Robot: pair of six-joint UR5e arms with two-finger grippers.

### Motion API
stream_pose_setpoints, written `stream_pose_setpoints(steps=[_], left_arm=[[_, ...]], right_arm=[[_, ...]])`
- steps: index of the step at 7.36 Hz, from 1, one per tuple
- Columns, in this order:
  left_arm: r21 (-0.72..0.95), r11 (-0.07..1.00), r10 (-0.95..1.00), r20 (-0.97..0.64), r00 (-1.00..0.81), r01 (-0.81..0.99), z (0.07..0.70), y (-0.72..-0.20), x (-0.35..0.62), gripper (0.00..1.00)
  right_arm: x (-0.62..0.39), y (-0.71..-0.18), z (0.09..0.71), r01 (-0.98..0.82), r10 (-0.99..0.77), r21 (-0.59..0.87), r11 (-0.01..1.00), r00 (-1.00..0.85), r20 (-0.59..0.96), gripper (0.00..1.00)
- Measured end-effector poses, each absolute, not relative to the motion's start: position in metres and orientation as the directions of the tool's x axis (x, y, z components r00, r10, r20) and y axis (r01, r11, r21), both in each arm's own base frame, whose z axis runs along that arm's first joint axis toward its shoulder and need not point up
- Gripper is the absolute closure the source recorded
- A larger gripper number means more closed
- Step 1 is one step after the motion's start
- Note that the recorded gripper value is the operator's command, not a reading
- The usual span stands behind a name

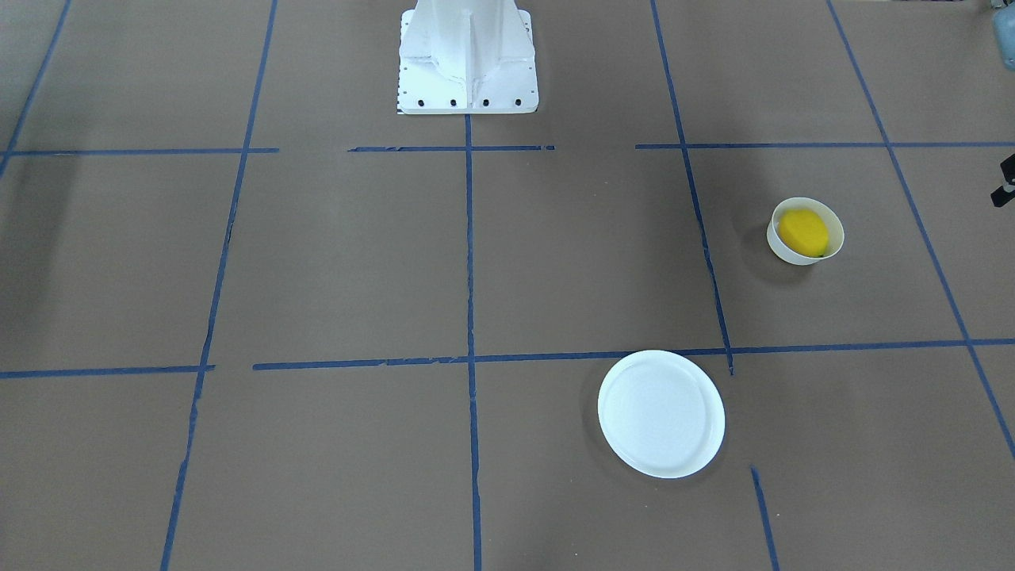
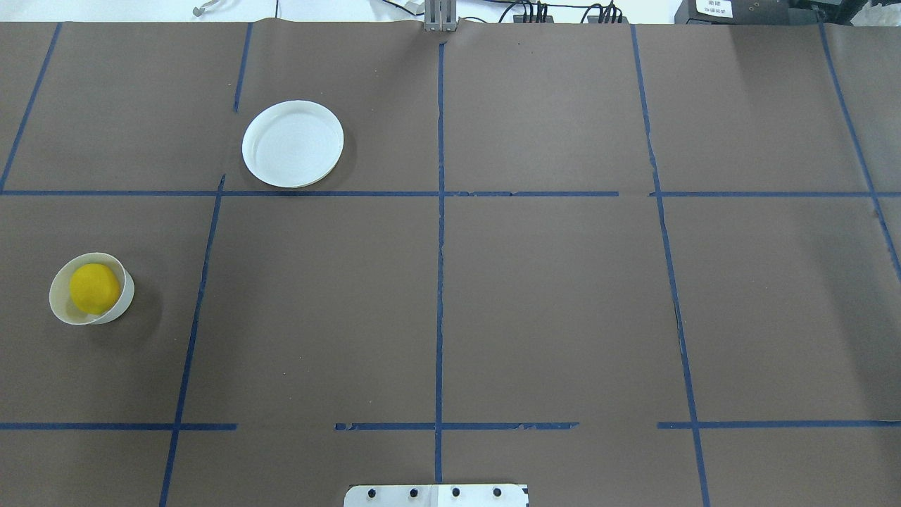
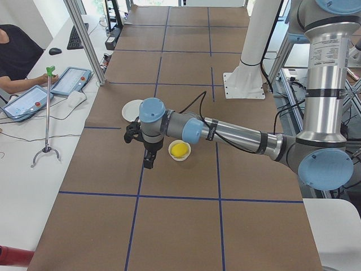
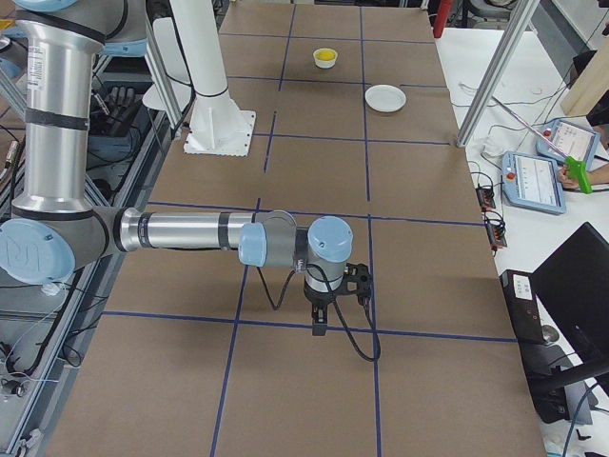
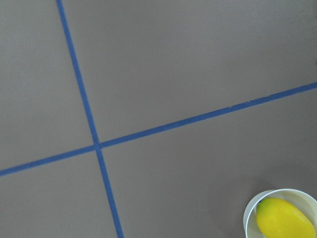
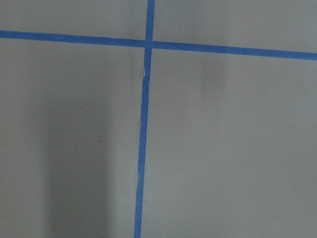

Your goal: Move lemon from plate to bowl

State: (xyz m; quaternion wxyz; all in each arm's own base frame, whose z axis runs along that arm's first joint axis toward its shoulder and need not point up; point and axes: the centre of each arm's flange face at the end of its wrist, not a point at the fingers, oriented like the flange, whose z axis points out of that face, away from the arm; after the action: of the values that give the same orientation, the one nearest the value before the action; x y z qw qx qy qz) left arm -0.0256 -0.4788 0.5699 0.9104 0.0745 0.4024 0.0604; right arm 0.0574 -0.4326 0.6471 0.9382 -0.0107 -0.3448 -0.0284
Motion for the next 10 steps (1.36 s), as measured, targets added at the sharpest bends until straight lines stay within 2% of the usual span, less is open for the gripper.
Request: stream_pose_setpoints(steps=[3,10], left_arm=[[0.116,0.991,0.134,-0.734,0.666,-0.071,0.631,-0.446,-0.043,0.0],[0.111,0.991,0.134,-0.729,0.672,-0.078,0.642,-0.441,-0.049,0.0]], right_arm=[[0.057,-0.433,0.647,0.061,-0.046,-0.001,0.998,0.761,0.648,0.0],[0.057,-0.433,0.647,0.061,-0.046,-0.001,0.998,0.761,0.648,0.0]])
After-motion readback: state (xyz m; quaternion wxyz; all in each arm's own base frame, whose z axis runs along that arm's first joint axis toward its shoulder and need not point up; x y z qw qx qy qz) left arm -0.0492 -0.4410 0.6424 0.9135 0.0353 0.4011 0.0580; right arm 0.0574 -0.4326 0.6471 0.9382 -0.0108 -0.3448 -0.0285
